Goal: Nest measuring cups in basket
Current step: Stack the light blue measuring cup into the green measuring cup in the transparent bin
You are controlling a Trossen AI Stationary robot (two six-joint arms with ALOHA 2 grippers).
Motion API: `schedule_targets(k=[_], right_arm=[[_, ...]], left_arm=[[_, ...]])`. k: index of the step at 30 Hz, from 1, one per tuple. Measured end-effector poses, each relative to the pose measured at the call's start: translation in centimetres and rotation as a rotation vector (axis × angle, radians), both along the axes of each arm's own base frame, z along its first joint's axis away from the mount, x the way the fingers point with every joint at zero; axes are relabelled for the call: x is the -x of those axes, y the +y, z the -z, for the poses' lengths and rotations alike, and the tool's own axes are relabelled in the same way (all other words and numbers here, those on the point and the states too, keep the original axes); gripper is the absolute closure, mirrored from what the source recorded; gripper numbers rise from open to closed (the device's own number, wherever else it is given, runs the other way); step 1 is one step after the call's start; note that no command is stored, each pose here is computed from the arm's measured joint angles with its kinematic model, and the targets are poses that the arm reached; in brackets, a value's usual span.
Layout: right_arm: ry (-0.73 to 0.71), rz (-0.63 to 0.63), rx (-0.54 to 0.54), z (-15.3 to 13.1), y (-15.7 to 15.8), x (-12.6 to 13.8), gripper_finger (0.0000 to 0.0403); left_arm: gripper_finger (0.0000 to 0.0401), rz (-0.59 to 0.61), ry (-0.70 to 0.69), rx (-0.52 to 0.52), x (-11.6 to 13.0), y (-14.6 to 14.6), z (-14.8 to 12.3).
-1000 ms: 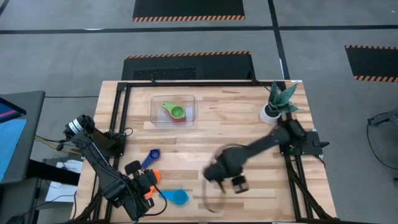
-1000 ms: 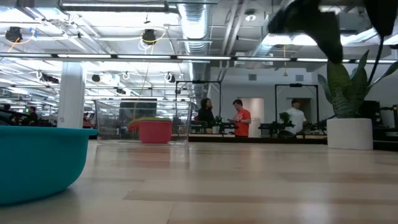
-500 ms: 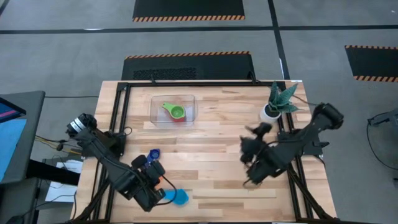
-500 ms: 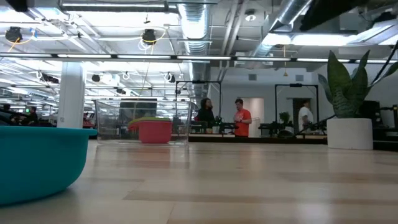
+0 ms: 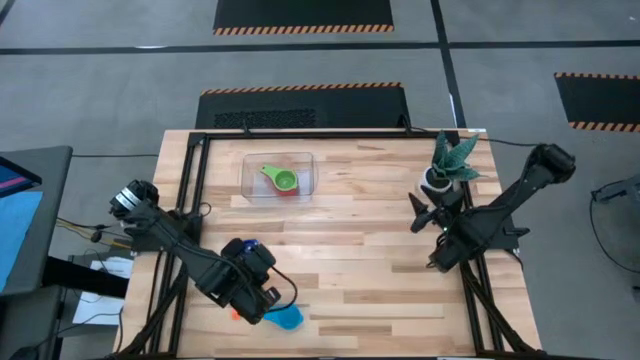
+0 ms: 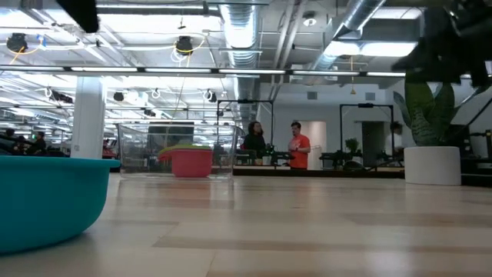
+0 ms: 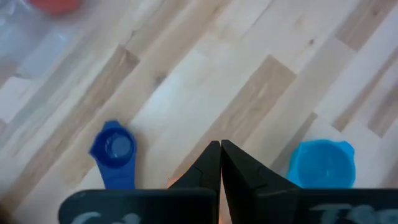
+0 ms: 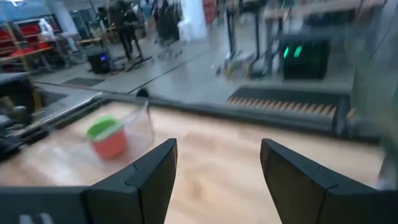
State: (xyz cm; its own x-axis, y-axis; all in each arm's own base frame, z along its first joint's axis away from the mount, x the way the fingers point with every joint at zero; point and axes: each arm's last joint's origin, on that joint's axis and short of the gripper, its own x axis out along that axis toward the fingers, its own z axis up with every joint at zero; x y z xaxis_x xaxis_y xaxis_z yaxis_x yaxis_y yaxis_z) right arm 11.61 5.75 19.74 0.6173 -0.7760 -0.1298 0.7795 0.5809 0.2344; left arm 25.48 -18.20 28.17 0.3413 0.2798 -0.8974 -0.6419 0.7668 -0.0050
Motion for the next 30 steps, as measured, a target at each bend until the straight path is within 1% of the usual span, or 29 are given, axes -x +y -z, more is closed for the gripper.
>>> schedule_targets(k=[3, 6, 10, 14, 17, 25, 27, 30], right_arm=[[-0.011, -0.040, -0.094, 1.8, 0.1, 0.7, 0.0148], [0.013, -0.101, -0.136, 2.8, 0.6, 0.8, 0.0148], [0.047, -0.162, -0.098, 3.0, 1.4, 0.2, 0.0148], [0.149, -0.234, -0.056, 2.7, 2.1, -0.7, 0.0148], [0.222, -0.269, -0.047, 2.6, 2.2, -1.3, 0.0148], [0.412, -0.328, -0.062, 2.6, 0.6, -3.4, 0.0148], [0.462, -0.373, -0.065, 2.5, 0.0, -4.1, 0.0148], [0.523, -0.504, -0.086, 2.2, -1.1, -5.3, 0.0148]], left_arm=[[0.0401, 0.014, -0.002, -0.022, -0.4, 0.5, 0.0], [0.0401, 0.039, -0.001, -0.030, -0.9, 0.9, 0.0], [0.0401, 0.058, 0.000, -0.040, -1.6, 1.7, -0.1], [0.0401, 0.071, -0.004, -0.046, -2.2, 2.4, -0.1], [0.0401, 0.087, -0.011, -0.048, -2.6, 2.7, -0.1], [0.0401, 0.116, -0.017, -0.046, -3.0, 2.9, -0.2], [0.0401, 0.116, -0.016, -0.044, -3.0, 2.9, -0.2], [0.0401, 0.124, -0.004, -0.020, -2.9, 2.8, -0.1]])
